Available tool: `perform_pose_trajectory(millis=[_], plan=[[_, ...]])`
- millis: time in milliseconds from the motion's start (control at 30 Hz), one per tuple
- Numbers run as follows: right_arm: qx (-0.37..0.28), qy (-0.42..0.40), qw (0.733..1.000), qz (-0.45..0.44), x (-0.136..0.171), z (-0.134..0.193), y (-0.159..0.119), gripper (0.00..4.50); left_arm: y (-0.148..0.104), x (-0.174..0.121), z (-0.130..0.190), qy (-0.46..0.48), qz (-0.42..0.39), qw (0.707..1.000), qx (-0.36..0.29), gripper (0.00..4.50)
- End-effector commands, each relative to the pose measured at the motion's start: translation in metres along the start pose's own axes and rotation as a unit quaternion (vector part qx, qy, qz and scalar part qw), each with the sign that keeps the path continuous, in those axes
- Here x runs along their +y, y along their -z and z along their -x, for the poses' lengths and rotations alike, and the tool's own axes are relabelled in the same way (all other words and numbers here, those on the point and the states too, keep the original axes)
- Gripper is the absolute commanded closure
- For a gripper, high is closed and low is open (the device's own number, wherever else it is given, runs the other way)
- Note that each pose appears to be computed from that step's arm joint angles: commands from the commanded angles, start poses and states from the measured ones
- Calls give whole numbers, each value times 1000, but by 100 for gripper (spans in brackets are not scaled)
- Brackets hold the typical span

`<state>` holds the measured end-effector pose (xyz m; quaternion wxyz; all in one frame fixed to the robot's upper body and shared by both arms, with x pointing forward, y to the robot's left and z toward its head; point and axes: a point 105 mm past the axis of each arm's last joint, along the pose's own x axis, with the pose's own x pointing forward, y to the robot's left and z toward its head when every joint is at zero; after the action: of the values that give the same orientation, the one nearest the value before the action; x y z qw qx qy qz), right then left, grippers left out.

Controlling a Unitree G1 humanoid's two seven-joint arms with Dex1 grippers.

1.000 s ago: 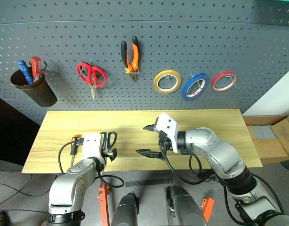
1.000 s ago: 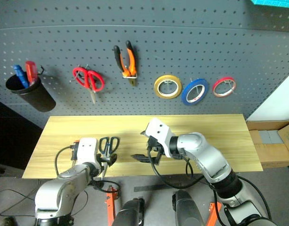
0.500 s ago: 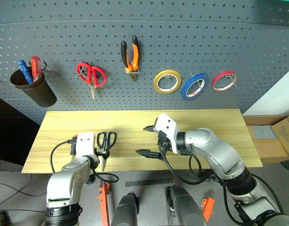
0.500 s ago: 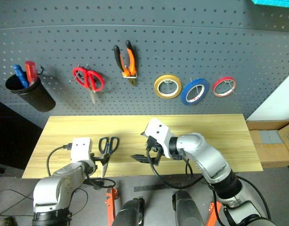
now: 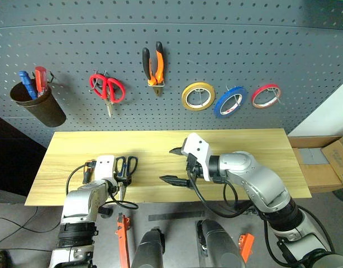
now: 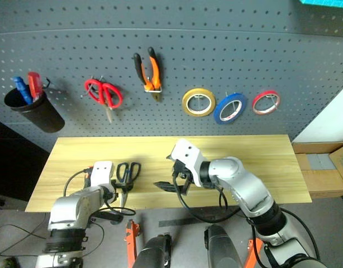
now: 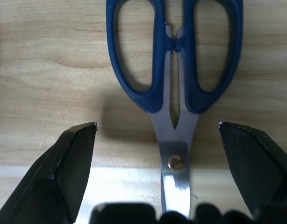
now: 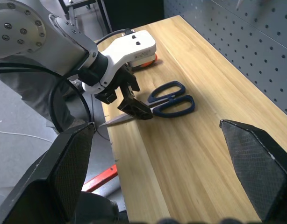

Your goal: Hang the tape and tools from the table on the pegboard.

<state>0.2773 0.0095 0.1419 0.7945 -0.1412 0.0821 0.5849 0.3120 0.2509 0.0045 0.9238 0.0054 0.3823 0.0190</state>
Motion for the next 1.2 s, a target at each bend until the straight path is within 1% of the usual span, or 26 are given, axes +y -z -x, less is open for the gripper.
perform_pose_trajectory(millis=[33, 67, 100, 133, 267, 433, 467, 500, 567, 700, 767, 867, 967, 1000, 1067, 1133, 1200], plan=[[-26, -7, 1000, 16, 5, 2, -15, 4, -3, 2, -2, 0, -13, 1000, -5, 0], [-26, -7, 1000, 15, 4, 2, -16, 4, -2, 2, -3, 0, -12, 1000, -3, 0], [-27, -6, 1000, 15, 4, 1, -16, 0, 1, 2, -4, 0, -11, 1000, 1, 36], [-27, -6, 999, 15, 4, 1, -16, 0, 3, 2, -5, 0, -11, 1000, 4, 48], [-28, -5, 999, 15, 4, 1, -17, 0, 10, 1, -8, 5, -13, 1000, 11, 179], [-30, -2, 999, 17, 3, 2, -18, 0, 6, 11, -7, -6, -21, 1000, -13, 339], [-30, -1, 999, 17, 3, 2, -18, 0, 3, 14, -6, -9, -20, 1000, -23, 367], [-30, 0, 999, 17, 3, 2, -18, 0, 1, 16, -5, -10, -20, 999, -31, 381], [-31, 1, 999, 18, 2, 2, -19, 0, -5, 18, -1, -12, -21, 998, -57, 396], [-35, 3, 999, 22, 2, 2, -21, 0, -17, 18, 11, -10, -10, 994, -107, 403], [-45, 6, 998, 34, 1, 3, -25, 0, -24, 16, 21, -4, -17, 991, -135, 403], [-92, 14, 993, 78, 0, 6, -42, 0, -43, 12, 49, 17, -20, 977, -211, 406], [-144, 10, 984, 108, 3, 11, -56, 0, -53, 10, 71, 35, -17, 966, -256, 406], [-159, -13, 981, 109, 9, 15, -61, 0, -57, 9, 82, 48, -19, 960, -276, 406], [-174, -46, 979, 99, 15, 21, -68, 0, -64, 5, 105, 74, -22, 948, -310, 406], [-182, -49, 977, 100, 13, 24, -72, 0, -68, -1, 126, 100, -43, 938, -330, 406], [-186, -46, 976, 104, 10, 24, -74, 0, -74, -3, 140, 105, -60, 930, -347, 406]])
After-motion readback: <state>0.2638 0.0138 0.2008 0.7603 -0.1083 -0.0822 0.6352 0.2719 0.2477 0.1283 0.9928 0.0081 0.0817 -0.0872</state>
